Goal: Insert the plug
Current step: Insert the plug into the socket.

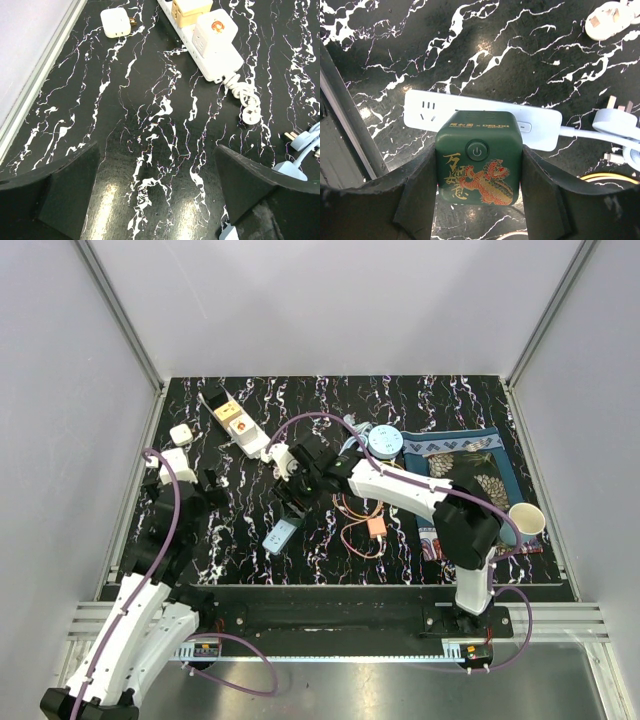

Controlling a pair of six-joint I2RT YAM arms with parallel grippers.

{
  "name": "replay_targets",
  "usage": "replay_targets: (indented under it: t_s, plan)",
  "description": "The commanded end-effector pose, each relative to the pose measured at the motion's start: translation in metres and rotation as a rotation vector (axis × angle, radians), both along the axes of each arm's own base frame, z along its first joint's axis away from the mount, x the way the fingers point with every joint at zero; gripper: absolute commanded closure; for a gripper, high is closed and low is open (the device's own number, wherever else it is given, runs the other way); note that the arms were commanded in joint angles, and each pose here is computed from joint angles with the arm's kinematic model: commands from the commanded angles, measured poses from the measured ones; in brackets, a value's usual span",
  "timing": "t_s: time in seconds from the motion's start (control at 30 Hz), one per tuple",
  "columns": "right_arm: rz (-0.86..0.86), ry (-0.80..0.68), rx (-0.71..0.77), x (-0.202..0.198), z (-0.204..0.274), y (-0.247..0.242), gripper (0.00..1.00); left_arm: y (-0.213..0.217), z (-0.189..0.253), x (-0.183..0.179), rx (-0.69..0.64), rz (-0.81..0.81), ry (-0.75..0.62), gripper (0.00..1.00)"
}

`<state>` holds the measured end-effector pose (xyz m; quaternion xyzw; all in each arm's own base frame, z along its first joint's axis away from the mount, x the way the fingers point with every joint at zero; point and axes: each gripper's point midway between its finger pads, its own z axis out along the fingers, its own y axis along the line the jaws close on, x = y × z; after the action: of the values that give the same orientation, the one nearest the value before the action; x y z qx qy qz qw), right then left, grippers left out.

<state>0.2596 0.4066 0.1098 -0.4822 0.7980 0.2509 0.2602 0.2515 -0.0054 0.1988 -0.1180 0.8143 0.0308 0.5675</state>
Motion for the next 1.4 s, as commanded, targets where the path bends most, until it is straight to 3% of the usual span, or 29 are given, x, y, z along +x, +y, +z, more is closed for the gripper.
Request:
replay_targets:
  t_s: [0.0,0.87,1.03,1.37]
  plan:
    - [0.035,-0.075,0.067,0.013,0.021,0.023,1.0,0.011,0.018,0.0,-0.005,0.068,-0.058,0.01]
    - [0.13,-0.024,-0.054,-0.005,-0.012,0.02,1.0,0.017,0.015,-0.001,0.037,0.093,-0.045,0.01]
    - [0.1,-0.032,-0.111,-0.005,-0.015,0.011,1.0,0.018,0.015,0.0,0.04,0.094,-0.043,0.01]
    - [-0.002,0.032,-0.078,-0.008,-0.004,0.016,1.0,0.017,0.014,0.001,0.044,0.09,-0.039,0.01]
